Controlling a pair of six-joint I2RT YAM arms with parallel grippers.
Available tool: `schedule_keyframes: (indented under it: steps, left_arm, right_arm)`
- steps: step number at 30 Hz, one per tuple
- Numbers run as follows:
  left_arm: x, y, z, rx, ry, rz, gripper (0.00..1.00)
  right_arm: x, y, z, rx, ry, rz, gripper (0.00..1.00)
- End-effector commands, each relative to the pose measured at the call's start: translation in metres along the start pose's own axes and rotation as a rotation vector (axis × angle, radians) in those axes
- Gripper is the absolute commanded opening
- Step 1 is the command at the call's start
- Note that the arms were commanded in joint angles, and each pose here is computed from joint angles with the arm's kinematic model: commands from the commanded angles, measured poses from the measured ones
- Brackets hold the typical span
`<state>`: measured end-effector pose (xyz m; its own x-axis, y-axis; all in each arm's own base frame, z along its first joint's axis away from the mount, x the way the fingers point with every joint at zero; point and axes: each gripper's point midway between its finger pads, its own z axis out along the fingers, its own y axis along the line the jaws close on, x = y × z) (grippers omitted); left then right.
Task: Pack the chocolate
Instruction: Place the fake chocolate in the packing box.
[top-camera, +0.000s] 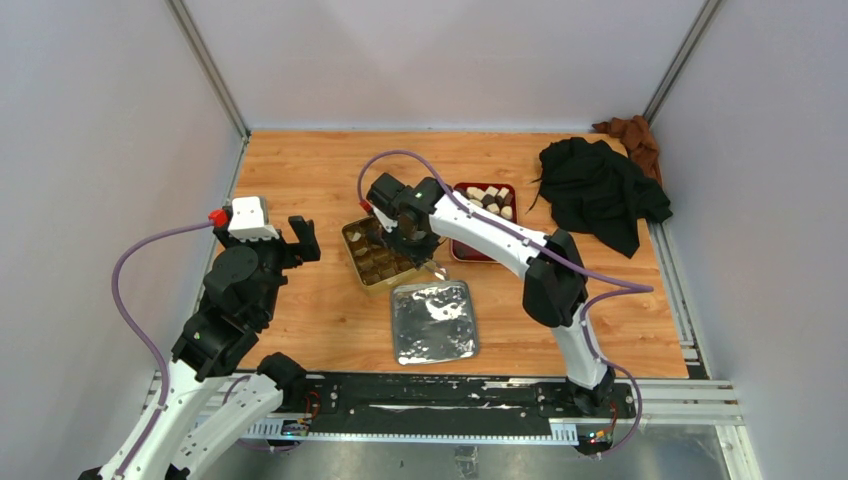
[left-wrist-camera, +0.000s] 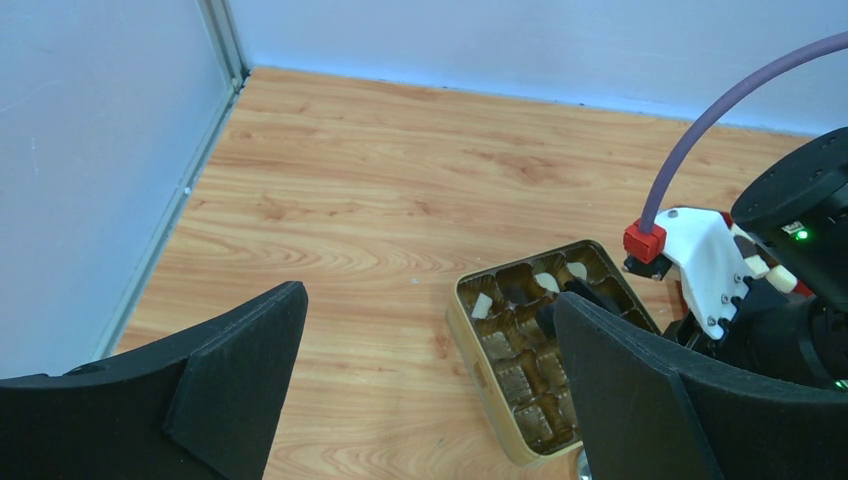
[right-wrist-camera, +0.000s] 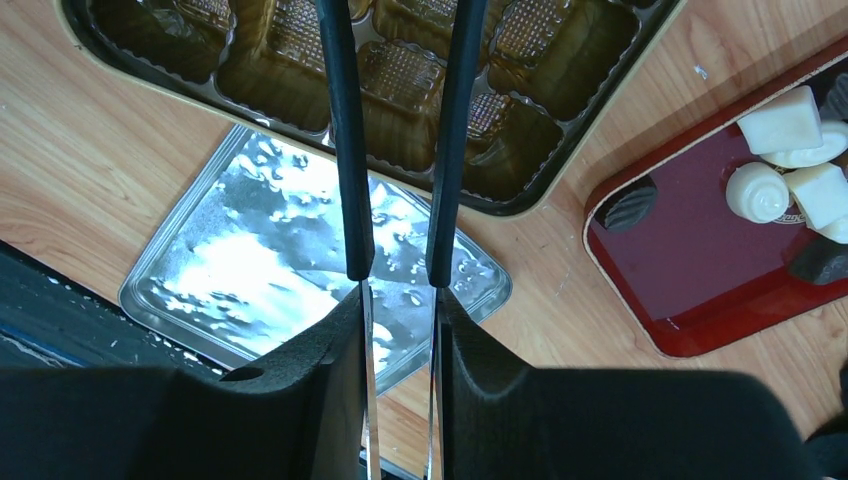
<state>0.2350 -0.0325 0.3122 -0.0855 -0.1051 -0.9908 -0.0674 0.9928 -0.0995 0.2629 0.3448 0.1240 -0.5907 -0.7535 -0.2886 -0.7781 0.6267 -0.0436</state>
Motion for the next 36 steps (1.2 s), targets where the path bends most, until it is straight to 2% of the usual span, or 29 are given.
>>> schedule_keyframes:
  steps: [1,19,36]
  left_arm:
    - [-0.001,0.000,0.001,-0.003,-0.013,-0.008,1.00]
    - [-0.001,0.000,0.001,-0.004,-0.014,-0.009,1.00]
    - [-0.001,0.000,0.001,-0.004,-0.015,-0.010,1.00]
  right_arm:
    - [-0.002,0.008,-0.001,-0.014,0.011,-0.036,0.30]
    - [-0.002,0.018,0.010,-0.052,0.032,-0.047,0.36]
    - [-0.002,0.015,-0.001,-0.039,0.016,-0.044,0.42]
